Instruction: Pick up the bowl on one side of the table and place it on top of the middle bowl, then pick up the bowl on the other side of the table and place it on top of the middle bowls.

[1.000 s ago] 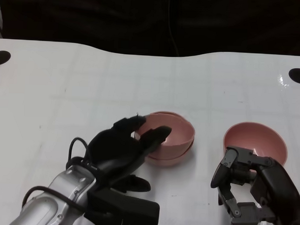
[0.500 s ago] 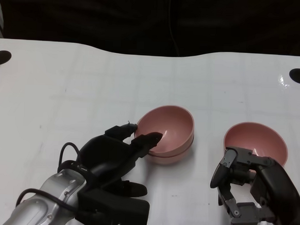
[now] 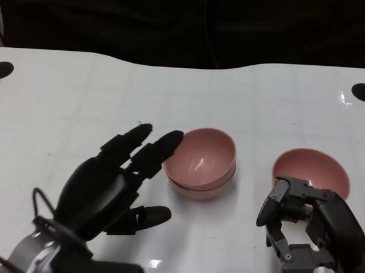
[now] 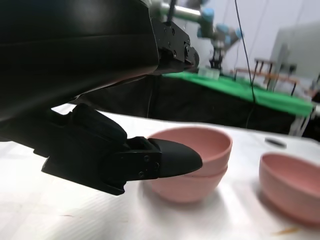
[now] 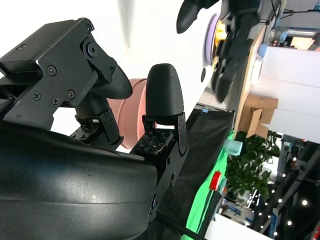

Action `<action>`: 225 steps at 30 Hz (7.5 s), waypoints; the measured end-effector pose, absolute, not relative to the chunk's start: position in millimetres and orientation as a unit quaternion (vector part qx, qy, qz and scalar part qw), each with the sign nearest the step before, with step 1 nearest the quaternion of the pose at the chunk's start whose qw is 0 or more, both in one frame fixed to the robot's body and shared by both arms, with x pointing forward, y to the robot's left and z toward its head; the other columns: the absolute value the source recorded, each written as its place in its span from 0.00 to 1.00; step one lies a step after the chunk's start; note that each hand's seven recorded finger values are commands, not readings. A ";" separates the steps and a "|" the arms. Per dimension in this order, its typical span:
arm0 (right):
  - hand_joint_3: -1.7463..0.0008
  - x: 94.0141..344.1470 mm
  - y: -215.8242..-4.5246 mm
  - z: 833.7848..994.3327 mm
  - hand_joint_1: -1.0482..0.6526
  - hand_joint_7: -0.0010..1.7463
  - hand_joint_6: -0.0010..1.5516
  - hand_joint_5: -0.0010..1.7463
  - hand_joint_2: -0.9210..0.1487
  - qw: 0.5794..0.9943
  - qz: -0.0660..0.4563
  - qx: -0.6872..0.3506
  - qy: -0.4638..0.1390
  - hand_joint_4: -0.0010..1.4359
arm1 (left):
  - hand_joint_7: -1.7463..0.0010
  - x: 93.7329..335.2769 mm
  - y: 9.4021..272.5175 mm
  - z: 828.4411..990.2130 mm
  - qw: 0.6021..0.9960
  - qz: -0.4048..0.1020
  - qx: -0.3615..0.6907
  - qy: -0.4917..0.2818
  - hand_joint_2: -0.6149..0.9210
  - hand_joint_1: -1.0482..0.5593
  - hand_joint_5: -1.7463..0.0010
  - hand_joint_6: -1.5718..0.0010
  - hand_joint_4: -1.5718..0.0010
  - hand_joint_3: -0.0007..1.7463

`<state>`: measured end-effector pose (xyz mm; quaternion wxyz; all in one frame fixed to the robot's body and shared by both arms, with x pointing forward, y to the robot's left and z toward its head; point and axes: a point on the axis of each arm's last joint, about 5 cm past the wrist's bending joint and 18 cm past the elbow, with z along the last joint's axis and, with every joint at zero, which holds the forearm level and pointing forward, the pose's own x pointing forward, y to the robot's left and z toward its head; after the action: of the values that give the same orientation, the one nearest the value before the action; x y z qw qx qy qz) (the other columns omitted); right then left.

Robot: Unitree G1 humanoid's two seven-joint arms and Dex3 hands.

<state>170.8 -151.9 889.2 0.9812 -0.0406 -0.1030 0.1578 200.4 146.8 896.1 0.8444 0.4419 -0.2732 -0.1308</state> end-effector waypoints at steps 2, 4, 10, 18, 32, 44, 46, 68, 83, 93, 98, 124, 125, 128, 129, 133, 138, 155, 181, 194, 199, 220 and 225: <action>0.24 170.9 -152.2 888.7 0.64 0.80 0.48 0.95 0.49 0.982 0.156 -0.040 -0.102 0.55 | 0.90 195.4 151.3 894.3 0.855 -0.110 0.422 -0.282 1.00 0.33 0.52 0.80 0.99 0.19; 0.23 171.2 -152.2 888.8 0.65 0.80 0.48 0.94 0.48 0.982 0.155 -0.041 -0.103 0.55 | 0.81 192.9 153.3 893.6 0.861 -0.098 0.408 -0.288 1.00 0.35 0.40 0.83 1.00 0.21; 0.23 172.2 -153.5 889.5 0.67 0.77 0.45 0.92 0.46 0.982 0.150 -0.037 -0.105 0.50 | 0.55 176.1 161.9 890.7 0.884 -0.046 0.352 -0.304 0.97 0.52 0.23 0.75 0.79 0.20; 0.32 177.2 -154.1 891.1 0.61 0.67 0.38 0.85 0.49 0.976 0.149 -0.063 -0.148 0.41 | 0.34 158.5 162.7 891.2 0.938 0.003 0.192 -0.290 0.70 0.69 0.15 0.60 0.59 0.68; 0.88 183.3 -173.0 898.9 0.45 0.36 0.13 0.60 0.13 0.945 0.116 -0.239 -0.192 0.11 | 0.09 126.7 174.6 889.5 0.976 0.023 0.105 -0.189 0.65 0.65 0.00 0.51 0.45 0.82; 1.00 180.3 -181.0 919.2 0.30 0.13 0.14 0.42 0.13 0.871 0.061 -0.462 -0.158 0.06 | 0.07 128.2 176.3 888.4 0.981 -0.004 0.101 -0.167 0.65 0.66 0.00 0.52 0.45 0.82; 1.00 179.1 -180.8 921.4 0.29 0.11 0.14 0.41 0.13 0.860 0.056 -0.488 -0.140 0.06 | 0.06 128.3 176.2 888.3 0.981 -0.007 0.101 -0.167 0.65 0.66 0.00 0.52 0.45 0.82; 1.00 213.3 -166.7 904.3 0.39 0.03 0.44 0.14 0.03 0.759 0.149 -0.633 -0.025 0.48 | 0.04 129.9 172.5 888.4 0.981 -0.023 0.094 -0.167 0.61 0.69 0.00 0.52 0.42 0.89; 0.96 233.4 -163.4 879.3 0.52 0.80 0.51 1.00 0.00 0.757 0.137 -0.632 -0.087 0.62 | 0.05 130.7 172.8 888.6 0.982 -0.033 0.090 -0.163 0.58 0.69 0.00 0.50 0.42 0.93; 0.30 240.6 -163.4 887.5 0.54 1.00 0.46 1.00 0.53 0.793 0.066 -0.569 -0.209 0.67 | 0.06 133.7 171.5 890.0 0.982 -0.035 0.082 -0.169 0.57 0.68 0.00 0.50 0.42 0.93; 0.24 243.0 -157.9 897.1 0.54 0.99 0.46 1.00 0.58 0.800 0.066 -0.542 -0.248 0.67 | 0.06 133.7 171.5 889.7 0.982 -0.035 0.082 -0.165 0.56 0.68 0.00 0.50 0.42 0.93; 0.28 270.7 -83.2 933.3 0.55 1.00 0.47 1.00 0.65 0.797 0.204 -0.415 -0.389 0.67 | 0.05 134.0 171.6 888.6 0.983 -0.047 0.082 -0.158 0.55 0.70 0.00 0.49 0.40 0.96; 0.28 270.6 -80.2 931.9 0.56 1.00 0.48 1.00 0.65 0.796 0.214 -0.415 -0.385 0.67 | 0.06 134.1 171.5 888.6 0.983 -0.047 0.081 -0.158 0.55 0.70 0.00 0.49 0.40 0.96; 0.28 271.6 -75.1 925.9 0.55 1.00 0.48 1.00 0.63 0.791 0.244 -0.416 -0.376 0.66 | 0.06 134.5 171.3 888.7 0.983 -0.047 0.081 -0.158 0.55 0.70 0.00 0.49 0.40 0.96; 0.28 272.2 -75.1 924.3 0.55 1.00 0.48 1.00 0.63 0.790 0.249 -0.418 -0.372 0.65 | 0.06 134.5 171.3 888.7 0.983 -0.047 0.082 -0.158 0.55 0.70 0.00 0.49 0.40 0.96; 0.29 273.6 -74.7 922.7 0.55 1.00 0.48 1.00 0.63 0.787 0.258 -0.420 -0.370 0.65 | 0.06 134.5 171.3 888.6 0.983 -0.047 0.082 -0.158 0.55 0.70 0.00 0.49 0.40 0.97; 0.29 274.2 -74.6 923.0 0.55 1.00 0.48 1.00 0.62 0.786 0.260 -0.420 -0.371 0.65 | 0.06 134.5 171.3 888.6 0.983 -0.047 0.082 -0.158 0.55 0.70 0.00 0.49 0.39 0.97; 0.92 279.5 -81.3 911.9 0.37 0.01 0.42 0.18 0.00 0.744 0.326 -0.511 -0.282 0.37 | 0.06 133.8 169.7 889.1 0.983 -0.050 0.083 -0.156 0.56 0.70 0.00 0.48 0.39 0.96; 0.80 271.2 -85.4 919.6 0.18 0.00 0.15 0.10 0.00 0.730 0.299 -0.531 -0.311 0.06 | 0.06 133.9 169.8 889.2 0.983 -0.051 0.085 -0.156 0.55 0.71 0.00 0.48 0.39 0.98; 0.80 261.3 -104.0 921.1 0.17 0.00 0.10 0.14 0.00 0.760 0.244 -0.502 -0.334 0.00 | 0.05 136.6 169.5 890.5 0.982 -0.052 0.084 -0.161 0.55 0.72 0.00 0.48 0.39 0.98; 0.80 251.5 -113.2 917.6 0.19 0.01 0.11 0.27 0.00 0.778 0.221 -0.466 -0.359 0.00 | 0.05 137.1 169.6 889.6 0.982 -0.052 0.085 -0.160 0.55 0.73 0.00 0.48 0.38 0.98; 0.46 183.0 -166.7 890.4 0.62 0.32 0.59 0.67 0.39 0.911 0.150 -0.225 -0.312 0.53 | 0.06 138.6 170.1 887.4 0.982 -0.052 0.084 -0.159 0.55 0.72 0.00 0.48 0.39 0.97; 0.19 168.4 -159.7 888.5 0.69 0.64 0.57 0.90 0.56 0.942 0.135 -0.148 -0.268 0.61 | 0.06 138.1 170.8 887.4 0.982 -0.054 0.082 -0.160 0.55 0.72 0.00 0.48 0.39 0.97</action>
<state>168.4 -159.7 888.5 0.9425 -0.1478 -0.2676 0.1352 138.1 170.8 887.4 0.9822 0.0823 -0.1598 -0.0536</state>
